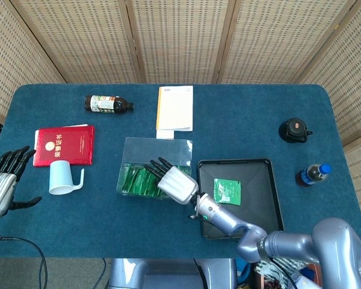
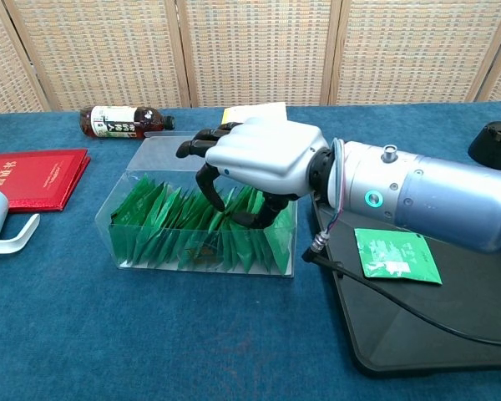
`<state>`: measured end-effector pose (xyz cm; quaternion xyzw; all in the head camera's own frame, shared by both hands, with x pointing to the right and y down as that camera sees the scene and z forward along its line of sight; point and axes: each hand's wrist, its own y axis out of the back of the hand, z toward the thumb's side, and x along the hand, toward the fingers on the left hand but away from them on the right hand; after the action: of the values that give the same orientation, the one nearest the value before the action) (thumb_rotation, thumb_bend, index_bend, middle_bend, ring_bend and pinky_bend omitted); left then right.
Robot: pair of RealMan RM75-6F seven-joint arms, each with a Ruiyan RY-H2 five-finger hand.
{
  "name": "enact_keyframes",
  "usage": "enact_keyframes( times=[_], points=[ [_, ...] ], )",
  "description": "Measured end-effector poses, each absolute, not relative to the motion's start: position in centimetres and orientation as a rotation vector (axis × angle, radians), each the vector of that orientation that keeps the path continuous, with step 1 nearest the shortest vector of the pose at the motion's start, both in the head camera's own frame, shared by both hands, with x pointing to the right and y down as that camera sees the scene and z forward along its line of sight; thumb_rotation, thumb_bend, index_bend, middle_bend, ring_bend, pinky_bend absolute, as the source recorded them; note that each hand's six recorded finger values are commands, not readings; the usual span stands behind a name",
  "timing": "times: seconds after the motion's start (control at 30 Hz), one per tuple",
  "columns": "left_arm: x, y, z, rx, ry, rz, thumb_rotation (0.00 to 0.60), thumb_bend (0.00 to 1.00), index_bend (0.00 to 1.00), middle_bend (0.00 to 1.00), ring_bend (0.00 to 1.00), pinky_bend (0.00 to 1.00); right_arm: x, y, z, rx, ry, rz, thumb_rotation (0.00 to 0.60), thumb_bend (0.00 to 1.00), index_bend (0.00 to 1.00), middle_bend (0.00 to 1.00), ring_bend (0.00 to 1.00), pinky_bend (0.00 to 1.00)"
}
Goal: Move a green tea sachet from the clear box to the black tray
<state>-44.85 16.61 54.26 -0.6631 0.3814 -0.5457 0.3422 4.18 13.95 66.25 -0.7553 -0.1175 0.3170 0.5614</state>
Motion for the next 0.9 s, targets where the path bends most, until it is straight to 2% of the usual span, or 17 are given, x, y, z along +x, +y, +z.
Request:
enact_keyframes(
  times=[0.9],
  points=[
    [-44.9,16.6,54.3,-1.725,0.991,-1.422,0.6,0.02,0.0,0.0,0.0,0.0,5.6,13.2,66.5,-1.765,-0.31,0.773,0.6,0.55,0.56,0.15,0.0,0.18]
  ],
)
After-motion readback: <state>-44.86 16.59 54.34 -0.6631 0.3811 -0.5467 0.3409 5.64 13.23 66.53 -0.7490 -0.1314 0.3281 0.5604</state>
